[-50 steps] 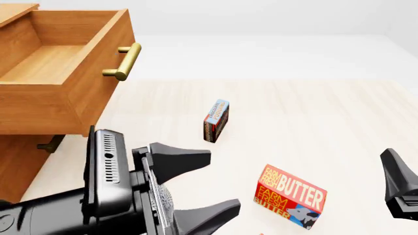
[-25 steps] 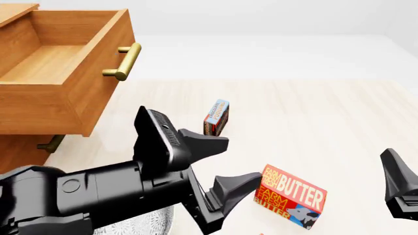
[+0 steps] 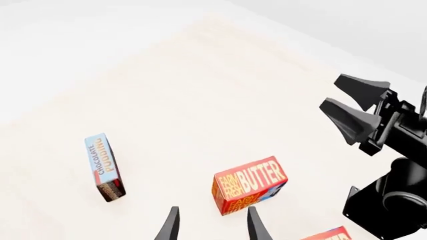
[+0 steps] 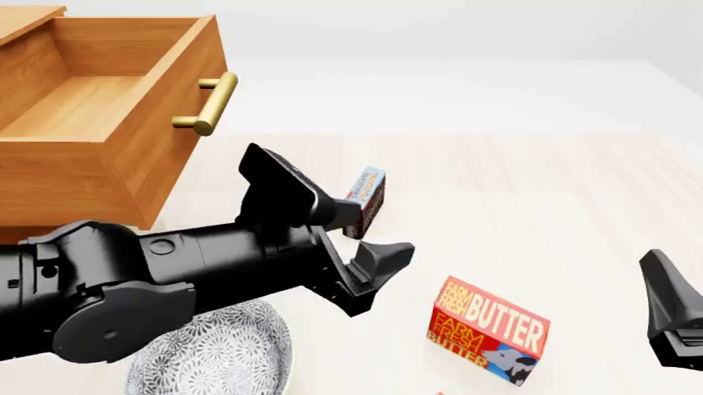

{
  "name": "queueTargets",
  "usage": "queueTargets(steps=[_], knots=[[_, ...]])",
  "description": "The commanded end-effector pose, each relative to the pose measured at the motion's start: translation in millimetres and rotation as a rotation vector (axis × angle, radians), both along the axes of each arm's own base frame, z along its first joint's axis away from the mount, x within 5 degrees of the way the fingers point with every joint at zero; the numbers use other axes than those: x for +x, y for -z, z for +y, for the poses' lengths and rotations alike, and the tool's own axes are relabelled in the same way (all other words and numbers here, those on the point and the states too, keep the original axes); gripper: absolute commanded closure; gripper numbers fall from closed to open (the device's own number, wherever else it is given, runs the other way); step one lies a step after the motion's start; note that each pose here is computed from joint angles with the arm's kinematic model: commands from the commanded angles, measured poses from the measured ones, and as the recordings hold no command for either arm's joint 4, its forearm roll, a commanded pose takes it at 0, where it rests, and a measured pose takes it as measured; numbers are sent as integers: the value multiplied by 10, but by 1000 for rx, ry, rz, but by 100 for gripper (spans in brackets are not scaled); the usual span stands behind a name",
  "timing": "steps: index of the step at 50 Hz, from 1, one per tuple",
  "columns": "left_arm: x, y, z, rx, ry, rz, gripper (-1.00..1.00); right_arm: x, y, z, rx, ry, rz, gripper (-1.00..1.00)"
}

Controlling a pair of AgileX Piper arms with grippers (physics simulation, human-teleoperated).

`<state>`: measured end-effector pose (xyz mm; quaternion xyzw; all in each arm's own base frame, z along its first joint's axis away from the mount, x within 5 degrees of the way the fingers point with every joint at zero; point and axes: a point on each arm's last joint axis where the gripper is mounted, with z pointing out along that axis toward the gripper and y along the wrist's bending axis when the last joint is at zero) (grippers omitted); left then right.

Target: Put the chocolate pudding in the top drawer of the cabinet and close it.

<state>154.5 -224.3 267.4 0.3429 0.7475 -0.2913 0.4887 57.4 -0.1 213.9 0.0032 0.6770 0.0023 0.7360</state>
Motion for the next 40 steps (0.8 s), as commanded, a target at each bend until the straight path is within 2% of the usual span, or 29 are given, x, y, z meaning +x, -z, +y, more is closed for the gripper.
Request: queueTargets(steps=[1,14,24,33,35,40], knots=[[140,27,42,47,-47,23,-100,0,0,0,0,0,0,-100],[336,75,137,103,-107,25,-100,0,0,0,0,0,0,-100],[458,185,116,133,-126,34,-100,0,0,0,0,0,0,-100],[545,287,99,129,-151,53,-100,0,0,0,0,0,0,-100],[547,312,59,100,-160,78,-100,0,0,0,0,0,0,-100],[603,357,58,100,-172,79,-100,0,0,0,0,0,0,-100]])
